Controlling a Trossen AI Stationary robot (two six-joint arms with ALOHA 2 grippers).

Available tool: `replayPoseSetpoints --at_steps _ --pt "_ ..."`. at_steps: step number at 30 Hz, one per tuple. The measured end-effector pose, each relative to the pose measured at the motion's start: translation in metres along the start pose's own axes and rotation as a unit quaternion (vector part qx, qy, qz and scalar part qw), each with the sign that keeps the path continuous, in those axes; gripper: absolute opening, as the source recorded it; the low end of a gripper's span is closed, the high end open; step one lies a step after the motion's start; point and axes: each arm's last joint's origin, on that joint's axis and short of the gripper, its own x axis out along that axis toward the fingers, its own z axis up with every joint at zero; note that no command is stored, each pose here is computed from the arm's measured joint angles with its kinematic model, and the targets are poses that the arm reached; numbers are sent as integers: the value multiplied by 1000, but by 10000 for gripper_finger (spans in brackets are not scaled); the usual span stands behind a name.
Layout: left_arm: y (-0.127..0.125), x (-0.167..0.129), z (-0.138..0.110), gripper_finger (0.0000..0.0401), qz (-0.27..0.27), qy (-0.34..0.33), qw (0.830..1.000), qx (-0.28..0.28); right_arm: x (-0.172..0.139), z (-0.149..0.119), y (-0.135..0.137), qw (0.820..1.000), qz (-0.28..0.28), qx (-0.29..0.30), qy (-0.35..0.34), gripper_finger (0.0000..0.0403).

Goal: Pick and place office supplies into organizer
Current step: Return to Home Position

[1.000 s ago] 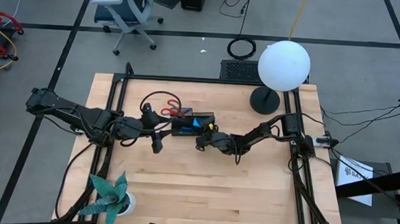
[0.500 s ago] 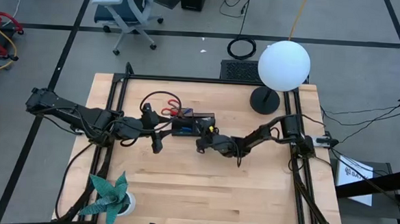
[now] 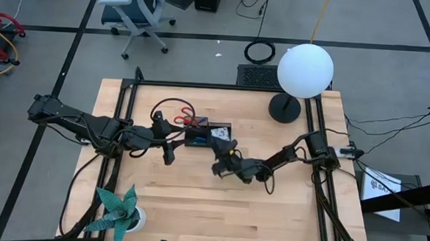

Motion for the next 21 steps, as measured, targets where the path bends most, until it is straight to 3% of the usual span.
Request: replayPoseSetpoints --at_steps 4,7,10,16,21 --pt "0 0 0 205 0 0 1000 0 -14 14 -21 995 -9 101 -18 197" --pt "0 0 0 205 0 0 1000 0 -23 19 -39 979 -15 204 -13 197" --pt "0 0 0 205 0 0 1000 0 -34 24 -52 962 -6 271 -19 197" --pt "0 0 0 205 -1 -1 1000 -4 -54 32 -68 936 -7 352 -20 197" --pt "0 0 0 205 -1 -2 1000 -5 -61 36 -71 939 -2 341 -31 197"
